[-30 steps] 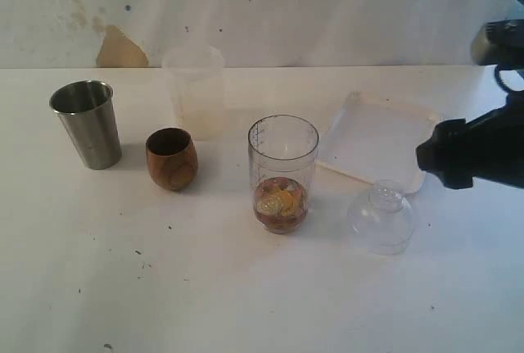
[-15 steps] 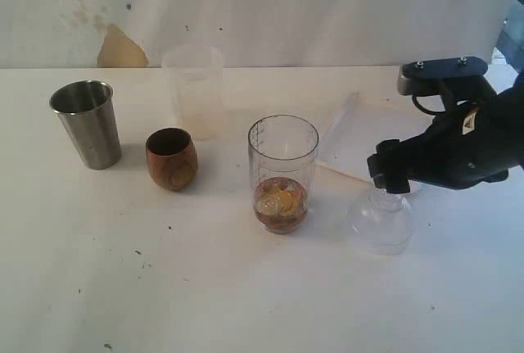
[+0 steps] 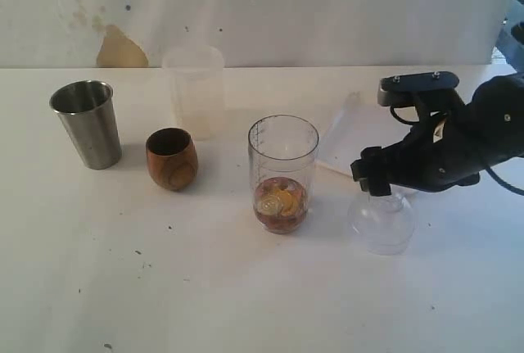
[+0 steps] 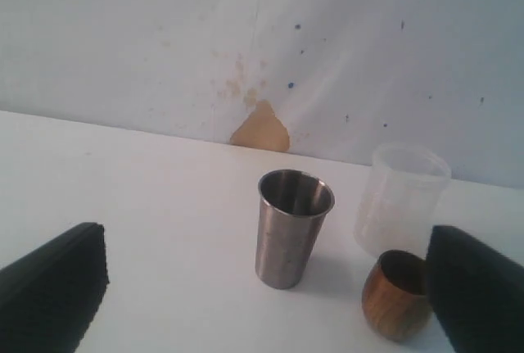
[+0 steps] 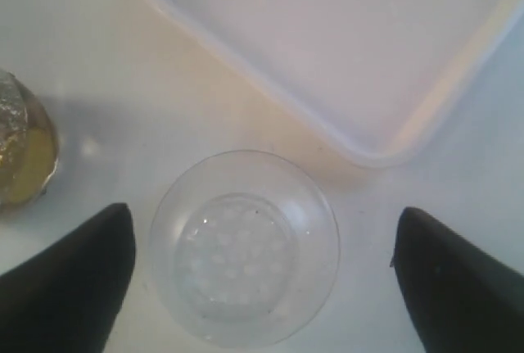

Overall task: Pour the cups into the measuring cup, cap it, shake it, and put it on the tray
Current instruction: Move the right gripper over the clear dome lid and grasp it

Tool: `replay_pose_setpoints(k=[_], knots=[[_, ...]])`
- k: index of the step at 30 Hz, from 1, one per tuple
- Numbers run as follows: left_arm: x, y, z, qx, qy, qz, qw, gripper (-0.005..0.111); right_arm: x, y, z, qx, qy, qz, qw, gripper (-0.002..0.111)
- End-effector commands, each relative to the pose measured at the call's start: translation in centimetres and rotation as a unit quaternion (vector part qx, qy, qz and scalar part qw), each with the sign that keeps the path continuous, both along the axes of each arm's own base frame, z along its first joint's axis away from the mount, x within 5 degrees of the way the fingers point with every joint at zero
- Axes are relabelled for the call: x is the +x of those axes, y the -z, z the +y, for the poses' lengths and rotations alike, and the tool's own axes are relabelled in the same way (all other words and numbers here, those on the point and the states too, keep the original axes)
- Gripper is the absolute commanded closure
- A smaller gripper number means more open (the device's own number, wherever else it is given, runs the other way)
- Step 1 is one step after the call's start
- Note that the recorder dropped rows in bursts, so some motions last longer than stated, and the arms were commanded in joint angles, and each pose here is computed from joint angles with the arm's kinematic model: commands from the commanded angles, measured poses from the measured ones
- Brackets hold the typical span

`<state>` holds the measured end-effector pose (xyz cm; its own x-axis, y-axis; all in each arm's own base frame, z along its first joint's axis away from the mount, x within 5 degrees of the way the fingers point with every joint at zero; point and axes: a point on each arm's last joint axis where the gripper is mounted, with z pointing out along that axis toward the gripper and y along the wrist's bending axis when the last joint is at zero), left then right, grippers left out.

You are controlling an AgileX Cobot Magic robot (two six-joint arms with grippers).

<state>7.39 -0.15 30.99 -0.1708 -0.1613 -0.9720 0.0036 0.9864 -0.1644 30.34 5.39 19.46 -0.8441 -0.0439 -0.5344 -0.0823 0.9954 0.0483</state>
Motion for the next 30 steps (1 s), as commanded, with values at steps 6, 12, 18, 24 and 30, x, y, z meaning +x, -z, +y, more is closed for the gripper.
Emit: replay_pose_setpoints(k=[6,12,18,24,30], knots=[[-2.9,-0.7,0.2,0.03,0.008,-0.073,0.997,0.002,0.6,0.8,0.2,0.0,-0.001,-0.002,1.0,0.03],[-4.5,-0.9,0.4,0.029,0.006,-0.106,0.994,0.002,0.6,1.5,1.1,-0.001,-0.017,0.008,1.0,0.03],[-6.1,-1.0,0.5,0.037,0.003,-0.147,0.988,0.002,0.6,1.5,1.7,-0.013,-0.047,0.001,0.999,0.03],[-5.8,-0.5,0.5,0.039,0.004,-0.143,0.989,0.002,0.4,1.6,1.6,-0.022,-0.052,0.011,0.998,0.033],[-4.8,0.8,0.3,0.038,0.011,-0.164,0.986,0.002,0.4,1.6,1.6,-0.022,-0.052,0.011,0.998,0.05]])
